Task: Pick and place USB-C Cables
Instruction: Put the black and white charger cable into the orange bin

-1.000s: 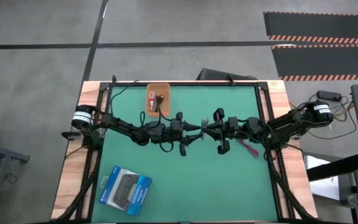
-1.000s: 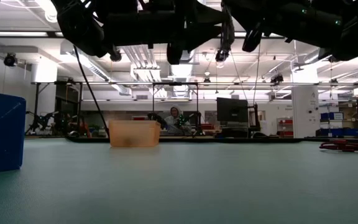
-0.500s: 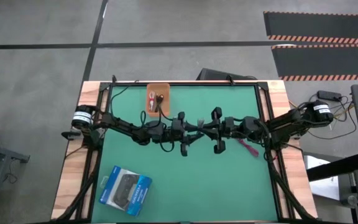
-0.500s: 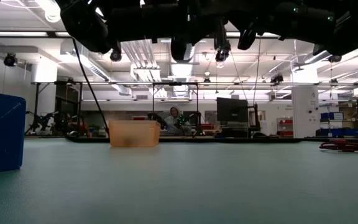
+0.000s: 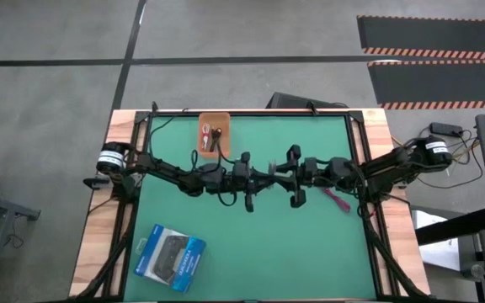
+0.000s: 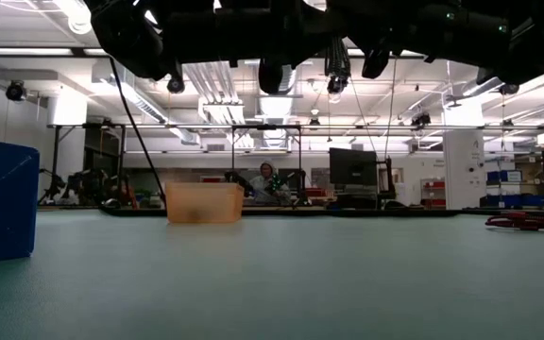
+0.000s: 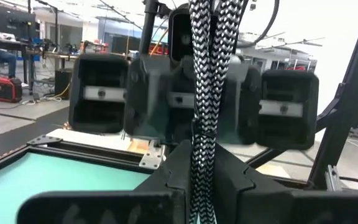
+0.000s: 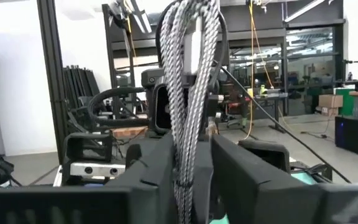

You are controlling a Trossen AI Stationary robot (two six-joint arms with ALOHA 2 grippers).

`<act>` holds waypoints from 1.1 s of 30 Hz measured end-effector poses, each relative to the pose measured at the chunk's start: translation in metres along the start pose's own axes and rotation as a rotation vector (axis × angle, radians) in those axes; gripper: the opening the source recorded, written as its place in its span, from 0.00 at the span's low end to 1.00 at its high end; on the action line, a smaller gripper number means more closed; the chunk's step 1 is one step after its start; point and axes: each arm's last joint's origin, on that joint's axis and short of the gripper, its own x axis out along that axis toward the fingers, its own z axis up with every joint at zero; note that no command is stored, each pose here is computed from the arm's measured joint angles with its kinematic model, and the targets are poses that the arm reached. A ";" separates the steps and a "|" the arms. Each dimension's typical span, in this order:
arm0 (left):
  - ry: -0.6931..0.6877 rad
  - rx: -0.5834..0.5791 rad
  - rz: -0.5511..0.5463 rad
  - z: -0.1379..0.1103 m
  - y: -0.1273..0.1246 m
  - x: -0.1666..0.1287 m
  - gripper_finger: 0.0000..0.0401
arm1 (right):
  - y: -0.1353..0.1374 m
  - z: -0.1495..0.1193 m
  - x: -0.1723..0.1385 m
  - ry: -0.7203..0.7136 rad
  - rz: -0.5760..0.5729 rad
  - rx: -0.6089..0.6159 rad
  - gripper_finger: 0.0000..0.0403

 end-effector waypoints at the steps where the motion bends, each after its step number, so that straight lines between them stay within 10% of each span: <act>1: 0.005 0.000 0.000 0.000 0.000 0.000 0.05 | 0.000 0.002 0.000 -0.006 -0.001 0.000 0.30; 11: 0.176 -0.024 0.111 -0.002 0.003 -0.006 0.05 | 0.000 0.021 -0.011 0.081 -0.037 0.031 0.48; 20: 0.473 0.023 0.543 0.035 0.017 -0.035 0.05 | -0.006 0.048 -0.036 0.329 -0.284 -0.044 0.46; 33: 0.681 -0.126 1.004 0.110 0.060 -0.052 0.05 | -0.008 0.065 -0.064 0.539 -0.342 -0.116 0.42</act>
